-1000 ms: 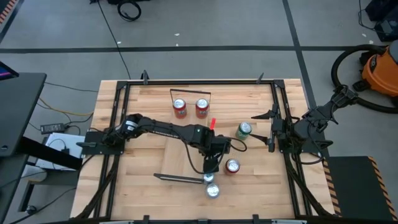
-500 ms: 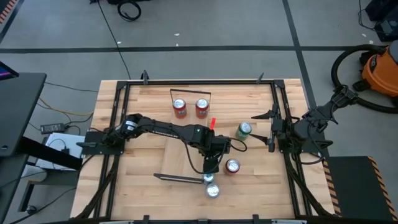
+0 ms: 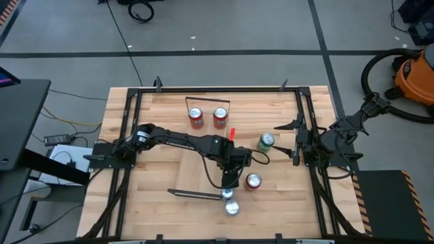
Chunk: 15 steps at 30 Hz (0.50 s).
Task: Place canned beverage on shelf
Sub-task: Put the light green soda can on the shelf
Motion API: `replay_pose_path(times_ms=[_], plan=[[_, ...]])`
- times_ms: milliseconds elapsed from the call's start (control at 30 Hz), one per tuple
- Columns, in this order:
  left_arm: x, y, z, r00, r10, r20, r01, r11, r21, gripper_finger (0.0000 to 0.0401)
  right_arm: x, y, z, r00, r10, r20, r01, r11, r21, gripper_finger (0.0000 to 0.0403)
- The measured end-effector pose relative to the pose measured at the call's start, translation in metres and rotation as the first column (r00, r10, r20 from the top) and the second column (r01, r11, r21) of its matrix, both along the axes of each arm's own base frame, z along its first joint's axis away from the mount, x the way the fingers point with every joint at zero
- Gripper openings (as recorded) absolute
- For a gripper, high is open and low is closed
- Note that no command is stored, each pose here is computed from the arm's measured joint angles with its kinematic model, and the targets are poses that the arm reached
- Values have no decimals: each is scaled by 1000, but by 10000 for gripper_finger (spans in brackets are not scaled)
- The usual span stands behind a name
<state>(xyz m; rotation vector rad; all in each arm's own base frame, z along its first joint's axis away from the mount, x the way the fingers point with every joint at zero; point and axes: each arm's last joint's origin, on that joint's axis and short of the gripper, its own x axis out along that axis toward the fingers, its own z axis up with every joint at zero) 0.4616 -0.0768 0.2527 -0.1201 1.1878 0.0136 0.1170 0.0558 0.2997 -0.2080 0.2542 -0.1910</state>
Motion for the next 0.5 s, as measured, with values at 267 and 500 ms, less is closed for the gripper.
replay_pose_path(times_ms=[267, 500], plan=[[0, 3, 0, 1000, 4, 1, -4, 1000, 3, 281, 0, 0, 0, 1000, 0, 0, 0, 1000, 0, 334], [2, 13, 7, 1000, 20, 7, -20, 1000, 13, 280, 0, 0, 0, 1000, 0, 0, 0, 1000, 0, 334]])
